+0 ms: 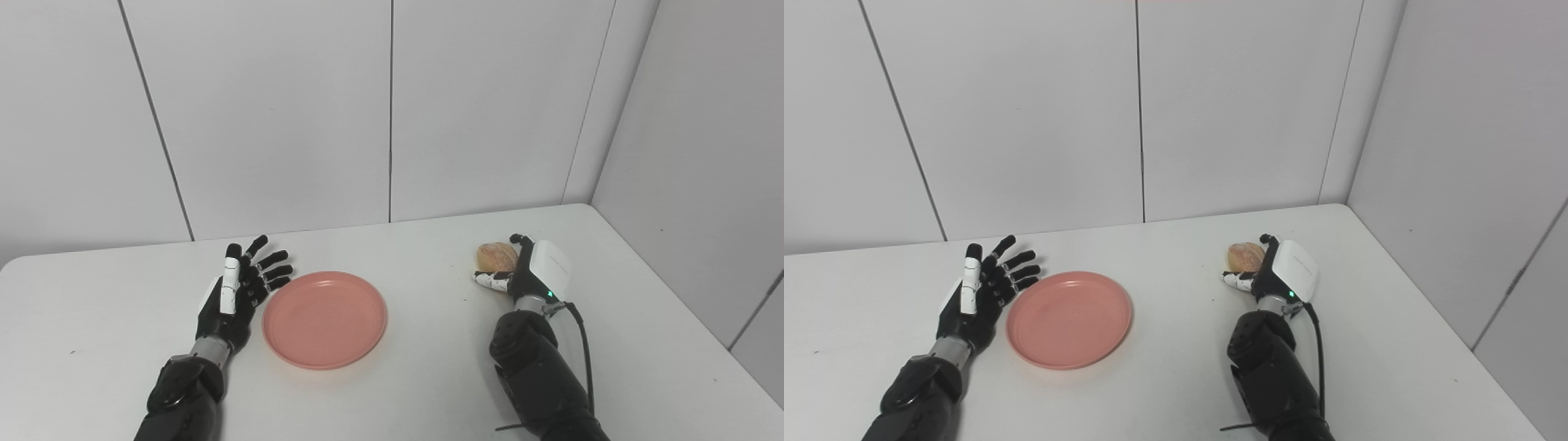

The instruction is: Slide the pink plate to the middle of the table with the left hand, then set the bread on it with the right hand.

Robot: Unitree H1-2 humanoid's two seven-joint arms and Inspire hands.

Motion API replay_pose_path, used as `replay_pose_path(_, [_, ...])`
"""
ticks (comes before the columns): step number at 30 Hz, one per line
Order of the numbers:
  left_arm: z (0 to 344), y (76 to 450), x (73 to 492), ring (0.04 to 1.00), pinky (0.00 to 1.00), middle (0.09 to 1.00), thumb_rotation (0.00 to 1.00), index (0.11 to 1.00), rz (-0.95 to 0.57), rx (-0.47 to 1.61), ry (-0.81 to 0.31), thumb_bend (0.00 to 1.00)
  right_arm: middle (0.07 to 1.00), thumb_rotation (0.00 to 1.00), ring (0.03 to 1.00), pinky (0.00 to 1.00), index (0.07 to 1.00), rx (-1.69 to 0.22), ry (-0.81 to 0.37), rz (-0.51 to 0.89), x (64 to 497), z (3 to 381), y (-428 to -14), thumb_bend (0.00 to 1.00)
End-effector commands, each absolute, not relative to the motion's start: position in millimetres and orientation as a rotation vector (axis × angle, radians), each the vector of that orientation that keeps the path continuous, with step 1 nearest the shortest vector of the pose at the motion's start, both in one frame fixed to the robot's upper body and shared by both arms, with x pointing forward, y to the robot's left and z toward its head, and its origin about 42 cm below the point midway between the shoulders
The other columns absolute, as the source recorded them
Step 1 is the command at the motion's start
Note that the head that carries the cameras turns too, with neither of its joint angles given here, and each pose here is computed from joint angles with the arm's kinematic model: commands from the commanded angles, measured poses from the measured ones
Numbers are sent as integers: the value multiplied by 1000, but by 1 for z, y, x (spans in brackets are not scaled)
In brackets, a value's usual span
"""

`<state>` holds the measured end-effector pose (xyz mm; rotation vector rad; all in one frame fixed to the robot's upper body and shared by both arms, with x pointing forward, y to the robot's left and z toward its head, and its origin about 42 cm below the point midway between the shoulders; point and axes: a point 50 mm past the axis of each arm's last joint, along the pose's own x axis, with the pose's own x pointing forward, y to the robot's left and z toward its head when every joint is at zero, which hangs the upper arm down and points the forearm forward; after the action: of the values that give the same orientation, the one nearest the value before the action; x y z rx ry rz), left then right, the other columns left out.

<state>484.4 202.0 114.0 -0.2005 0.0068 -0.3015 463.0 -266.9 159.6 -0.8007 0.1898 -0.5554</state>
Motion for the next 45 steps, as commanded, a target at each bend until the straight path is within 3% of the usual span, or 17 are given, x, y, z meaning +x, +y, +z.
replay_pose_path(1, [103,197,478,699,702,755,969,885,-311,-208,54,766,604,100,518,410,525,-751,126,-534,470,171,-260,565])
replay_pose_path(4, [104,197,478,696,699,750,972,883,-313,-207,54,766,488,10,475,367,506,-725,119,-540,470,171,-260,529])
replay_pose_path(8, [104,197,478,698,704,751,983,887,-310,-211,59,751,464,0,388,294,541,-730,114,-544,470,172,-258,513])
replay_pose_path(19, [104,197,477,691,689,734,974,862,-309,-211,54,754,455,0,390,284,536,-706,107,-541,469,170,-256,514])
replay_pose_path(23, [104,197,477,696,692,733,979,860,-312,-203,52,759,441,0,379,238,546,-675,106,-544,467,170,-256,511])
replay_pose_path(25, [104,196,476,695,687,733,984,859,-311,-198,51,754,476,0,413,303,515,-646,97,-549,466,171,-255,517])
replay_pose_path(33, [104,190,477,693,681,739,982,844,-308,-194,56,775,504,0,427,316,494,-611,-9,-533,461,196,-255,518])
replay_pose_path(38, [104,183,476,717,705,750,973,845,-301,-188,50,790,508,0,449,391,479,-611,-99,-506,454,221,-252,518])
replay_pose_path(45, [103,175,475,723,713,745,976,835,-284,-183,45,795,506,0,440,380,490,-613,-194,-485,446,250,-247,518])
